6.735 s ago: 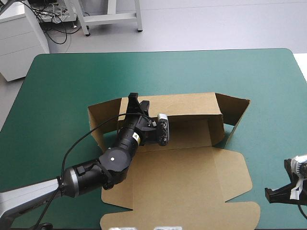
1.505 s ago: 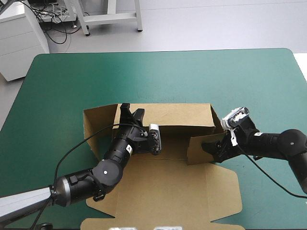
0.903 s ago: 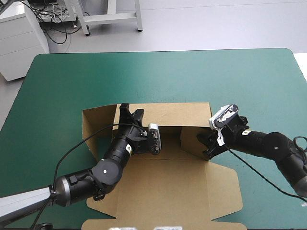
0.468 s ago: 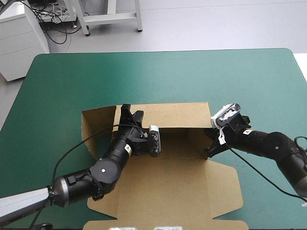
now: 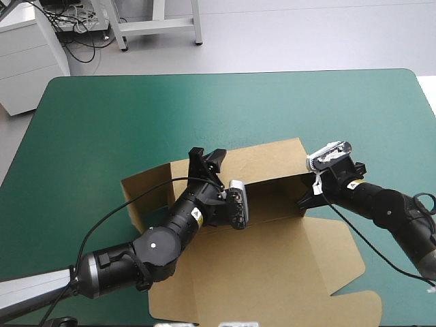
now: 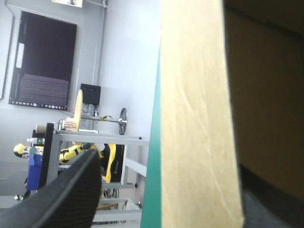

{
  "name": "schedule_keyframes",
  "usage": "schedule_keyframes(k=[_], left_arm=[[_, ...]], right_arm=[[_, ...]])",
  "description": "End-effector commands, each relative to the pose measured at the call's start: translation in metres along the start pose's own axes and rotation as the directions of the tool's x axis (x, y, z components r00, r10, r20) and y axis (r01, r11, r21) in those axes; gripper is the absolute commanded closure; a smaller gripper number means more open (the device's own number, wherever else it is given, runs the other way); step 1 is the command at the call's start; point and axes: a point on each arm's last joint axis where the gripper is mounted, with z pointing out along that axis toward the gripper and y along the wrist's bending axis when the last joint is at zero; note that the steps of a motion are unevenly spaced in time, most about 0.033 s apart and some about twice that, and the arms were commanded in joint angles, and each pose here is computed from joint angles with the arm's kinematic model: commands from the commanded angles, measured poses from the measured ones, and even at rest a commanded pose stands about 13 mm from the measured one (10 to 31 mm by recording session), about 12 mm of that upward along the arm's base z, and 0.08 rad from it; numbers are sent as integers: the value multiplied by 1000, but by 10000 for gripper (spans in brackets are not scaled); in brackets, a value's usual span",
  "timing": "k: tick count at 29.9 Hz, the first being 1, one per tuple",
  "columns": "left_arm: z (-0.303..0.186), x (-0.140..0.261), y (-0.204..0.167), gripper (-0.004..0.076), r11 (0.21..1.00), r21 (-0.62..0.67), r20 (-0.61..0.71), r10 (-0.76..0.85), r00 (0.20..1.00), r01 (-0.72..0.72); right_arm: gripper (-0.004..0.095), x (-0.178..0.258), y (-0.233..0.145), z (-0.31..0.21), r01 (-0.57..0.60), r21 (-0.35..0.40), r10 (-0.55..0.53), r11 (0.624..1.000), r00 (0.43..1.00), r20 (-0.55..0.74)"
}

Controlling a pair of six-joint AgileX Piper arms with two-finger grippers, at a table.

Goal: Fold the box

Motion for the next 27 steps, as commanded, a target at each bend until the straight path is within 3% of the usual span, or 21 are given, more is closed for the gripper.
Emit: schedule_keyframes(k=[1, 5, 11, 13, 17, 24, 27], left_arm=[[-19, -24, 27, 232, 995, -84, 87, -40, 995, 48], [-36, -47, 27, 232, 995, -97, 146, -7, 989, 21], [-65, -60, 34, 258, 988, -153, 80, 0, 997, 12], [-73, -59, 39, 381, 993, -112, 71, -15, 997, 23], [-86, -52, 57, 755, 987, -10, 67, -157, 985, 158], [-92, -27, 104, 730, 927, 112, -60, -353, 934, 358], [-93, -8, 123, 730, 881, 106, -123, -448, 886, 461]], right_arm=[[927, -18, -9, -7, -35, 102, 22, 994, 992, 126], [927, -23, -14, 1, -74, 109, 59, 991, 989, 132], [927, -35, -18, 15, -124, 82, 114, 989, 988, 107], [927, -37, -18, 17, -129, 79, 121, 988, 987, 106], [927, -41, -19, 15, -115, 82, 106, 990, 988, 113], [927, -39, -17, 15, -100, 67, 95, 993, 992, 81], [928, -39, -17, 15, -101, 65, 96, 993, 992, 77]])
